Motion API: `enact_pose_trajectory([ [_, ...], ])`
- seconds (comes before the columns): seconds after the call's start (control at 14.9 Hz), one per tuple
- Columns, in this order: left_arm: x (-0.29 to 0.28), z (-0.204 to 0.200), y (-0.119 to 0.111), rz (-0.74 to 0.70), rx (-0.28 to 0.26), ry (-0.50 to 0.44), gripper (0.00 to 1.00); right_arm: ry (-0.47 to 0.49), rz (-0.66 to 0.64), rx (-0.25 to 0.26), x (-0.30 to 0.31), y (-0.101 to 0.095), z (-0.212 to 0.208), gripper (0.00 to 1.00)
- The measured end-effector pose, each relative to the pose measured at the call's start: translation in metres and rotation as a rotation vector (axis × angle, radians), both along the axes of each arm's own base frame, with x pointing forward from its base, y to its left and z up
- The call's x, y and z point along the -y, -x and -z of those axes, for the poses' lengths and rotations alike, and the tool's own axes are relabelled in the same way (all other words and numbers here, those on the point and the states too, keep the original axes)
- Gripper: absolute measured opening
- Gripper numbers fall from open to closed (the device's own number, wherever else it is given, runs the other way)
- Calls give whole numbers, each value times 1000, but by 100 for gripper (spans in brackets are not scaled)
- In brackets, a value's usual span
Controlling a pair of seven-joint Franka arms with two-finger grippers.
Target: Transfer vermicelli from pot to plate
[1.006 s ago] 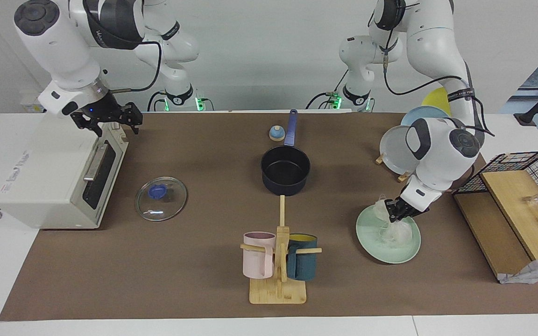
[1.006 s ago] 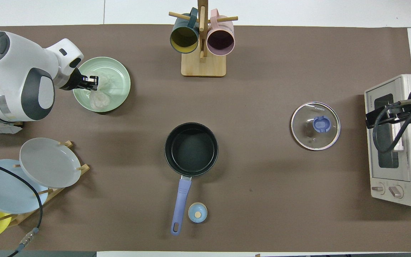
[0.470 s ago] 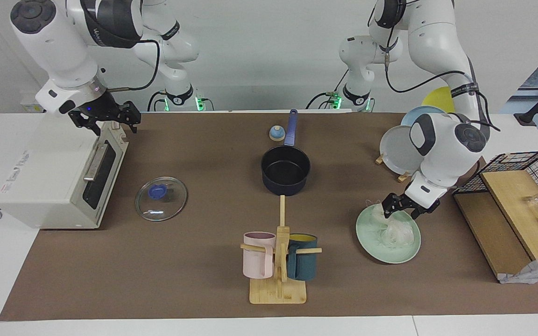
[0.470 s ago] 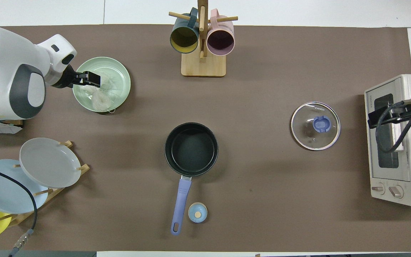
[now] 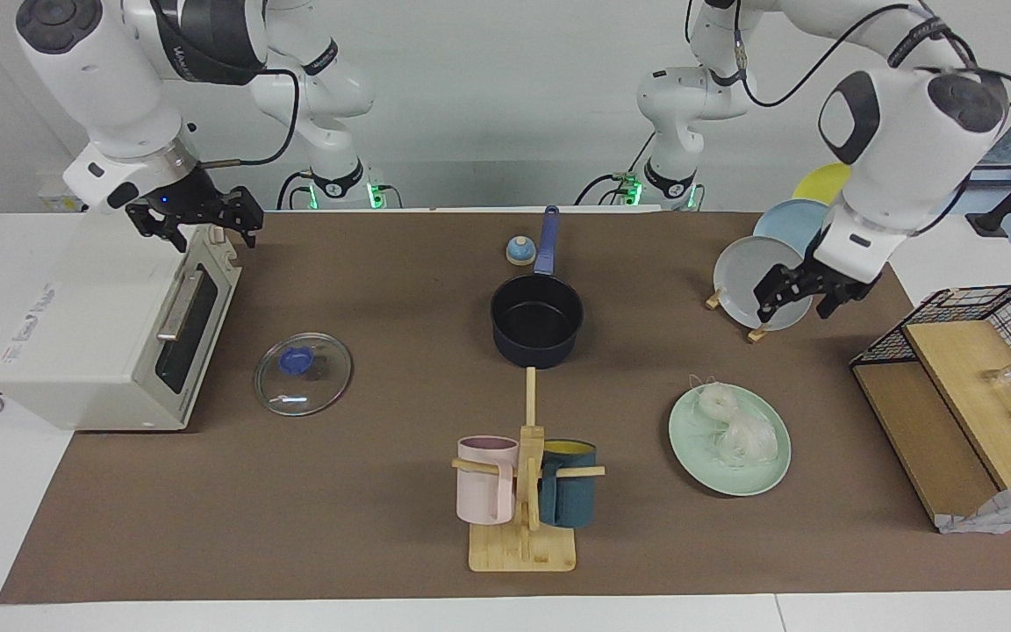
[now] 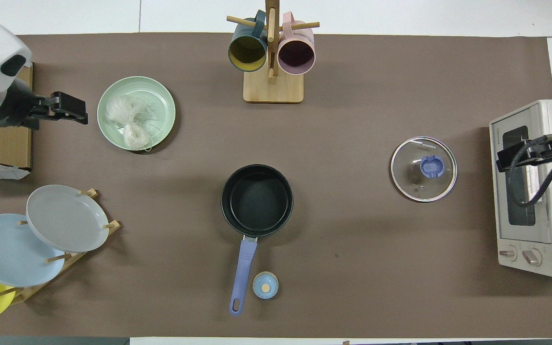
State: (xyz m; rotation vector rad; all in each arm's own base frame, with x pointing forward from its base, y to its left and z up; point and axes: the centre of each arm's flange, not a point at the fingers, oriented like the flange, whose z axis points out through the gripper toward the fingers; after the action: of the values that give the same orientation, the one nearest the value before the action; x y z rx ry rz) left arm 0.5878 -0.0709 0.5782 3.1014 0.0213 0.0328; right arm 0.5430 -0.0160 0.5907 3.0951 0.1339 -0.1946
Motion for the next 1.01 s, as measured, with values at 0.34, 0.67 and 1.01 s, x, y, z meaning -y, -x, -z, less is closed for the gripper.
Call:
enact_pose_trajectory([
  [0.34, 7, -56, 73, 11, -103, -28, 100, 0, 0, 5, 0, 0, -3, 100],
  [0.67, 15, -45, 80, -14, -121, -35, 100, 0, -1, 12, 0, 0, -6, 100],
  [1.01, 15, -60, 66, -18, -85, -23, 100, -10, -4, 30, -3, -1, -10, 100],
])
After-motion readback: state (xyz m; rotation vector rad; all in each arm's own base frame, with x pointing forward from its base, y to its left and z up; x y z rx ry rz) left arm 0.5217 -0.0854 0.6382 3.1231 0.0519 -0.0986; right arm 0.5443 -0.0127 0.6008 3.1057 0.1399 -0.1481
